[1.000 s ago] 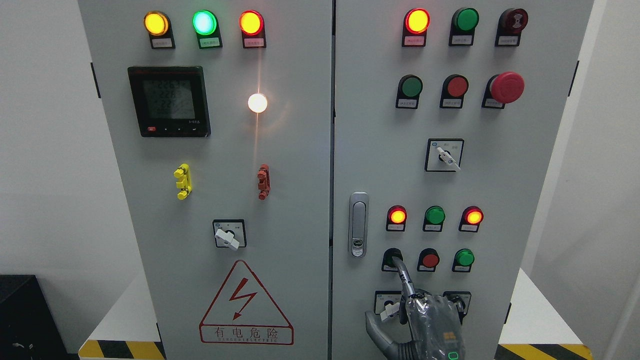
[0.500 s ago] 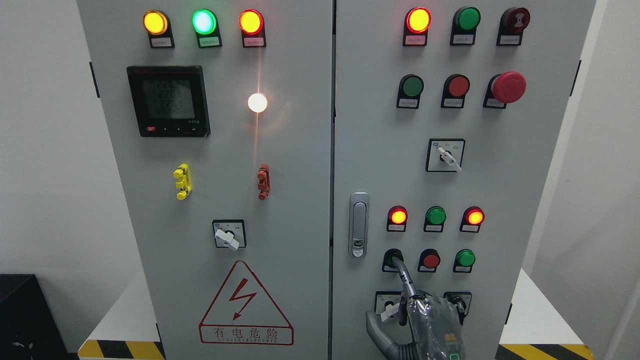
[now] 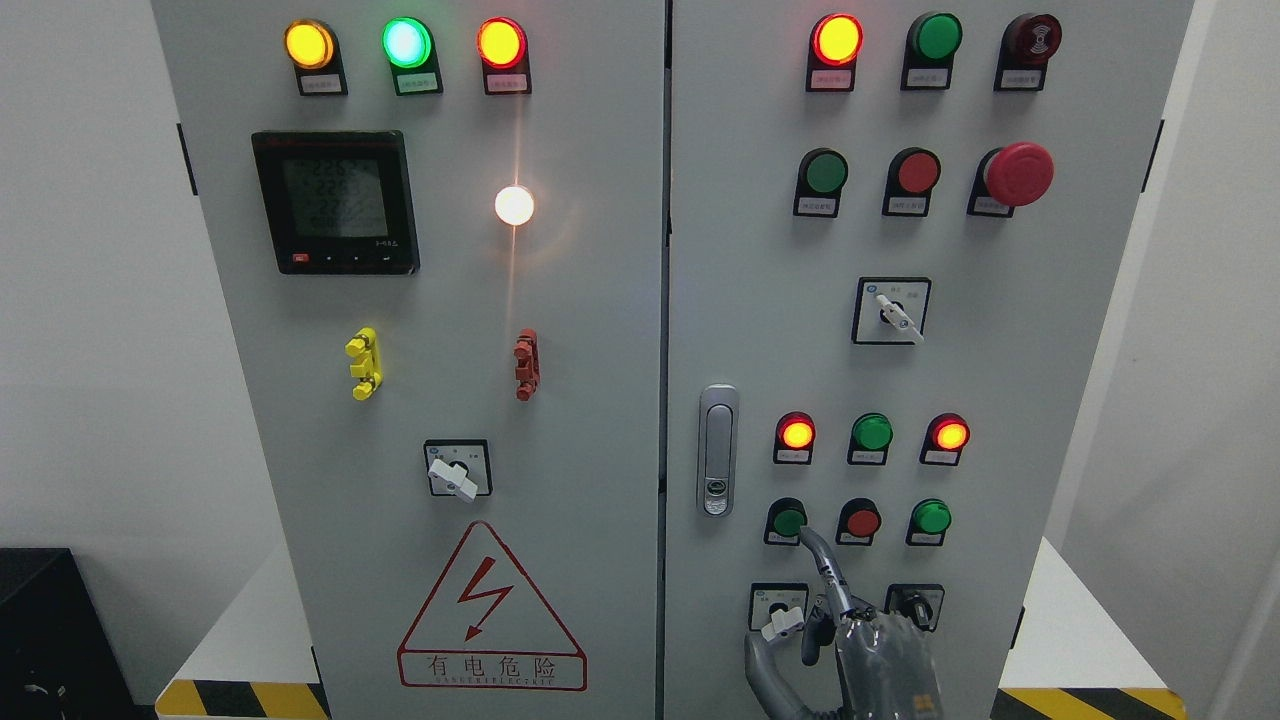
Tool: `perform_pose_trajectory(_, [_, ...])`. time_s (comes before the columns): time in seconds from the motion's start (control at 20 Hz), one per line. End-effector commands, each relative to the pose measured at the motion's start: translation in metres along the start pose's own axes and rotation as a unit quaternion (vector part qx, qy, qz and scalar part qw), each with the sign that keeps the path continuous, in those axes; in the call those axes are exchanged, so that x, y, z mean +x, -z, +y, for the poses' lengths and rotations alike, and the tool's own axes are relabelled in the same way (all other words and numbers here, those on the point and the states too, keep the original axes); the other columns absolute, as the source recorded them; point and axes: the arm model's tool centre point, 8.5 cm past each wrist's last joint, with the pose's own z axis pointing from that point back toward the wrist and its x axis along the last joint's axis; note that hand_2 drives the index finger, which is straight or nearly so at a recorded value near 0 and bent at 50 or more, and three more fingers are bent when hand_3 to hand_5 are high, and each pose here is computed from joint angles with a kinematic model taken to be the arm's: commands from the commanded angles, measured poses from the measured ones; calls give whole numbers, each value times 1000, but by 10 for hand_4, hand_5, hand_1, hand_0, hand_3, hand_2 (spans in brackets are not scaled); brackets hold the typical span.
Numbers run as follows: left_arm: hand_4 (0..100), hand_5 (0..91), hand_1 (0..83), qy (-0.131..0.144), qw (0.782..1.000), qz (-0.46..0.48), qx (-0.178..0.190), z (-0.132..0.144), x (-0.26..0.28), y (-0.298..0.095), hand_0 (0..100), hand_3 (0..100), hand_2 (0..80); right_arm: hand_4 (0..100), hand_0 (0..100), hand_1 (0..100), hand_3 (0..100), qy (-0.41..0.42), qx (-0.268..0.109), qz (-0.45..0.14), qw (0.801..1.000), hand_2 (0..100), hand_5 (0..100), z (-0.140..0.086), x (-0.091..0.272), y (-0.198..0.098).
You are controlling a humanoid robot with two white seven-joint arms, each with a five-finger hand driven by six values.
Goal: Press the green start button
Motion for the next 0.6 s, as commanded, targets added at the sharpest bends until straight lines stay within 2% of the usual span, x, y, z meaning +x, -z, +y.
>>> perform_pose_trajectory(0.0, [0, 0, 556, 0, 1000, -25, -3, -2, 24, 1, 120, 0, 0, 517, 373, 221, 465, 107, -39, -10, 993, 0, 516, -28, 24, -15])
perform_pose_trajectory(0.05, [0, 0, 556, 0, 1000, -25, -3, -2, 24, 1, 120, 0, 0, 486, 350, 216, 433, 138, -38, -7, 990, 0, 484, -28, 27, -20])
perform_pose_trajectory(0.15, [0, 0, 556, 0, 1000, -25, -3, -2, 24, 1, 120, 0, 0, 337, 248, 173, 291, 192, -38, -1, 981, 0, 326, -29, 30, -28])
perform_pose_trajectory(0.2, [0, 0, 556, 0, 1000, -25, -3, -2, 24, 1, 120, 0, 0, 301, 224, 167, 267, 214, -35, -1, 976, 0, 294, -30, 32, -29])
perform_pose_trajectory(0.3, [0, 0, 556, 0, 1000, -25, -3, -2, 24, 1, 120, 0, 0, 164, 67, 147, 146, 265, -22, -4, 964, 0, 169, -30, 36, -31])
perform_pose_trajectory(0.35, [0, 0, 556, 0, 1000, -25, -3, -2, 24, 1, 120, 0, 0, 126, 0, 146, 125, 290, -15, -3, 957, 0, 133, -30, 38, -32])
perform_pose_trajectory(0.45, [0, 0, 556, 0, 1000, -25, -3, -2, 24, 1, 120, 0, 0, 56, 0, 126, 70, 314, -4, 9, 949, 0, 43, -28, 37, -35])
perform_pose_trajectory(0.55, [0, 0, 556, 0, 1000, -25, -3, -2, 24, 1, 120, 0, 0, 15, 0, 94, 47, 319, 0, 15, 948, 0, 0, -26, 37, -35])
